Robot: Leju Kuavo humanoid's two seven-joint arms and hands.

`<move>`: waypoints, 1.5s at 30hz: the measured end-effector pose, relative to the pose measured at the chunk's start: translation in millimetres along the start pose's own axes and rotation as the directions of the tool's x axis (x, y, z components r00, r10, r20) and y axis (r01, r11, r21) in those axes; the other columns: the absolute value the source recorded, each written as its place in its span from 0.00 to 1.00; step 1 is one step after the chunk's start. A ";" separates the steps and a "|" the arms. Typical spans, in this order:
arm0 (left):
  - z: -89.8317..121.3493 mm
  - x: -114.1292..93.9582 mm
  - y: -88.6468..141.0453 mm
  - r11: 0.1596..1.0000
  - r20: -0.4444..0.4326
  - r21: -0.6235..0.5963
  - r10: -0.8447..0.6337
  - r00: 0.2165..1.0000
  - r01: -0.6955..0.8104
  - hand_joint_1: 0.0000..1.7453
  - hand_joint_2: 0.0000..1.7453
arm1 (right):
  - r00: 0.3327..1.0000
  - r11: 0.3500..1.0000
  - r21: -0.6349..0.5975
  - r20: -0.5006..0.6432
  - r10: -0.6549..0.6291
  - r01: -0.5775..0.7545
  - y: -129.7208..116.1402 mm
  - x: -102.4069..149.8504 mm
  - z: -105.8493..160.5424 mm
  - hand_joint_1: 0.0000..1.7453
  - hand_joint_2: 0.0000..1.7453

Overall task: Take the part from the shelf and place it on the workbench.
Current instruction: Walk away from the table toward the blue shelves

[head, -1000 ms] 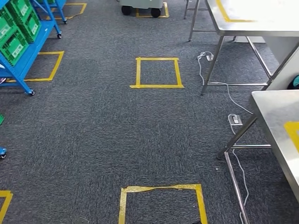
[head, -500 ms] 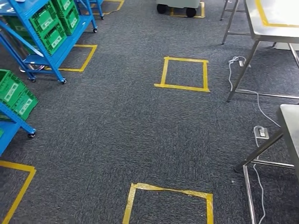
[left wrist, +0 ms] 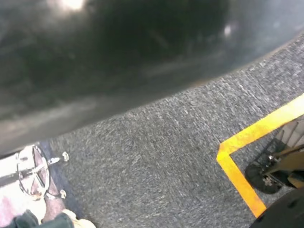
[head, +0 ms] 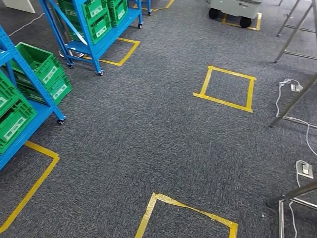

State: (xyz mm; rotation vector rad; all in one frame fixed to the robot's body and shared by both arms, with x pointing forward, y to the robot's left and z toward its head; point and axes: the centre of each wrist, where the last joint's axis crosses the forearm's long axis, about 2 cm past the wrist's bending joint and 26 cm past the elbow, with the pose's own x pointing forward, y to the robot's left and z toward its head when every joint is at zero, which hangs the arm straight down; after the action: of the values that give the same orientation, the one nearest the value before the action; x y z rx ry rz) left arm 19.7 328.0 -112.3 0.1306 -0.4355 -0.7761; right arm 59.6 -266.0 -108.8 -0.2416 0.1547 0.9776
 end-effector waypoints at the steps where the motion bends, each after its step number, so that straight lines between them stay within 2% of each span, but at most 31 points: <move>1: 0.1 -0.2 -0.4 1.000 0.000 -0.002 0.000 1.000 0.000 0.00 0.00 | 1.000 1.000 0.002 0.000 0.002 -0.002 0.9 -0.5 -0.2 0.00 0.00; 9: 1.8 -4.3 -1.4 1.000 -0.008 -0.004 -0.005 1.000 0.005 0.00 0.00 | 1.000 1.000 -0.005 0.001 -0.008 0.008 -2.0 -0.8 -0.4 0.00 0.00; 13: 2.9 -5.1 -5.1 0.997 -0.018 0.032 0.071 0.997 -0.070 0.00 0.00 | 0.991 0.990 0.024 0.000 -0.136 0.136 -4.4 -1.9 -0.8 0.00 0.00; 18: 2.1 2.8 -14.6 0.923 0.001 0.140 0.361 0.933 -0.357 0.00 0.00 | 0.902 0.892 0.133 -0.046 -0.430 0.432 -2.0 -11.5 -4.2 0.00 0.00; 23: 0.6 13.5 -24.4 0.793 0.052 0.180 0.583 0.811 -0.582 0.00 0.00 | 0.799 0.773 0.209 -0.095 -0.594 0.600 -1.7 -18.9 -6.8 0.00 0.00; 27: 1.9 15.8 -32.9 0.747 0.044 0.181 0.643 0.764 -0.639 0.00 0.00 | 0.781 0.753 0.218 -0.099 -0.616 0.621 -4.0 -19.2 -6.9 0.00 0.00; 45: 0.3 21.0 -33.2 0.732 0.037 0.161 0.666 0.745 -0.662 0.00 0.00 | 0.796 0.774 0.197 -0.083 -0.599 0.602 2.1 -15.3 -5.4 0.00 0.00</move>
State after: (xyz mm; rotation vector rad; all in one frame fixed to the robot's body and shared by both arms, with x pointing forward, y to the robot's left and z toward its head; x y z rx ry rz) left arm 11.2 289.6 -114.1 0.1246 -0.4828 -0.0201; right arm 49.3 -278.5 -110.6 -0.0860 0.1807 0.3083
